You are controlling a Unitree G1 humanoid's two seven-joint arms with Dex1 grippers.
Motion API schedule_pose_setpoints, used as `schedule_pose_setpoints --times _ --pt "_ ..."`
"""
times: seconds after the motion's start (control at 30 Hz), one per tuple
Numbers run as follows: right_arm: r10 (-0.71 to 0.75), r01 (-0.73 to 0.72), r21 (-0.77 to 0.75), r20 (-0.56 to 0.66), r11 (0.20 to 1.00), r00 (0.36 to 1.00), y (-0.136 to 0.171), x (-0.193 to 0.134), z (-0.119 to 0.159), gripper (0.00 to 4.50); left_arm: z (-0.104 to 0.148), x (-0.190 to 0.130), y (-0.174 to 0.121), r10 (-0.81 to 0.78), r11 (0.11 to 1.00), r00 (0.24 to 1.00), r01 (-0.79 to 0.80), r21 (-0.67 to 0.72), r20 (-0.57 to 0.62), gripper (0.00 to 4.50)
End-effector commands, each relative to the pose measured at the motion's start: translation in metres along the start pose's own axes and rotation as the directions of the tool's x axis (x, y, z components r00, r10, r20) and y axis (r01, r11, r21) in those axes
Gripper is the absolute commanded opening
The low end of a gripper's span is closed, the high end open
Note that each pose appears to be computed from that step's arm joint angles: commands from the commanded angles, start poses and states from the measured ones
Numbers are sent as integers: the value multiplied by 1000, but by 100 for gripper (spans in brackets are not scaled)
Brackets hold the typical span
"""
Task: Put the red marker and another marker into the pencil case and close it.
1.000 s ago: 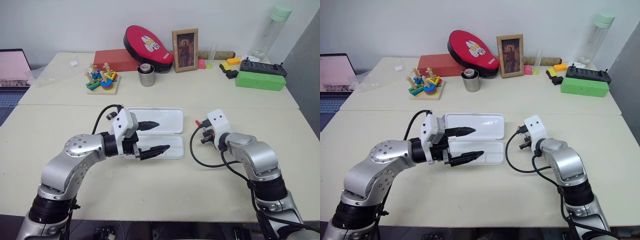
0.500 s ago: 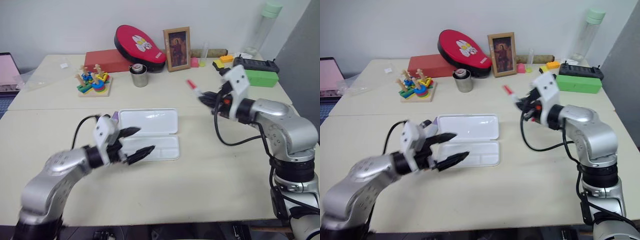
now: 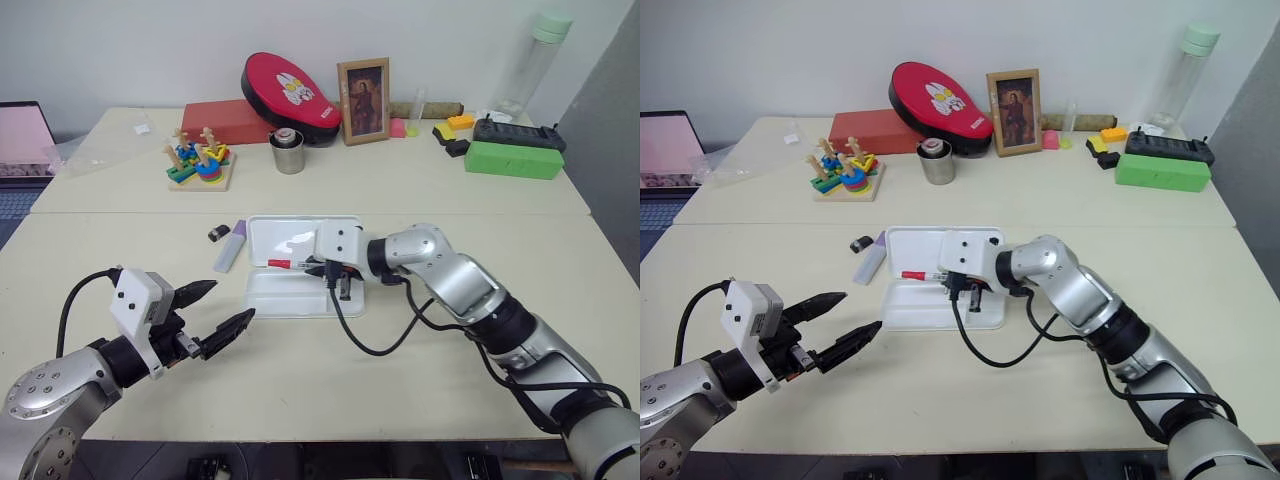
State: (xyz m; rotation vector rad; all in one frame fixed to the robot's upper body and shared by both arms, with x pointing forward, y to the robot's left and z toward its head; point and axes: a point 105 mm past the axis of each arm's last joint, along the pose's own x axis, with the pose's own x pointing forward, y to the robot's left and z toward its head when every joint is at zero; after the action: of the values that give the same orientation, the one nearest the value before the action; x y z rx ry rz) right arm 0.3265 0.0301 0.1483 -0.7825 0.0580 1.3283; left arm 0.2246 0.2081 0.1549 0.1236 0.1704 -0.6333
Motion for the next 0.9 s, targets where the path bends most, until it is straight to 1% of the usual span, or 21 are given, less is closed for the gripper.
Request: schedule_pose_setpoints --times 0.03,0.2,0.27,0.3,0.5,0.53,0.57,0.6,0.7,0.73,0.77,0.83,0.9 --pt "20 -18 -70 16 997 1000 -3 5 7 26 15 1 -6 -9 999 999 7 41 47 450" --pt "61 -60 -71 5 996 998 3 10 2 26 16 3 -8 -11 999 999 9 39 50 450" --pt "60 -60 -67 2 996 998 3 11 0 97 16 4 -8 -10 999 999 8 39 54 450" --pt "58 -58 -64 -1 996 998 3 11 -1 114 17 4 -8 -8 999 998 5 37 59 450" --pt "65 -65 -48 7 997 998 2 9 -2 254 21 7 -4 17 999 997 -20 32 81 450" --pt "63 -62 -45 11 997 998 1 8 -1 283 22 7 -2 29 999 996 -31 27 86 450" --pt "59 -59 -38 21 998 998 -1 6 0 287 23 7 2 51 998 994 -53 18 92 450" --pt "58 -57 -22 48 998 997 -3 3 5 325 23 6 7 82 996 992 -84 12 96 450" --pt "54 -63 49 173 997 983 -12 -16 25 400 17 7 31 209 978 975 -211 7 73 450" --pt "50 -66 71 211 995 976 -15 -24 32 417 14 7 37 243 970 968 -243 3 63 450" --pt "44 -67 89 244 994 969 -19 -33 38 444 11 7 43 266 964 963 -266 -6 49 450" --pt "25 -63 122 291 990 956 -25 -47 48 444 7 9 53 307 952 951 -307 -19 30 450" --pt "0 -48 147 312 988 950 -32 -59 54 444 1 13 62 334 942 943 -334 -31 -3 450"
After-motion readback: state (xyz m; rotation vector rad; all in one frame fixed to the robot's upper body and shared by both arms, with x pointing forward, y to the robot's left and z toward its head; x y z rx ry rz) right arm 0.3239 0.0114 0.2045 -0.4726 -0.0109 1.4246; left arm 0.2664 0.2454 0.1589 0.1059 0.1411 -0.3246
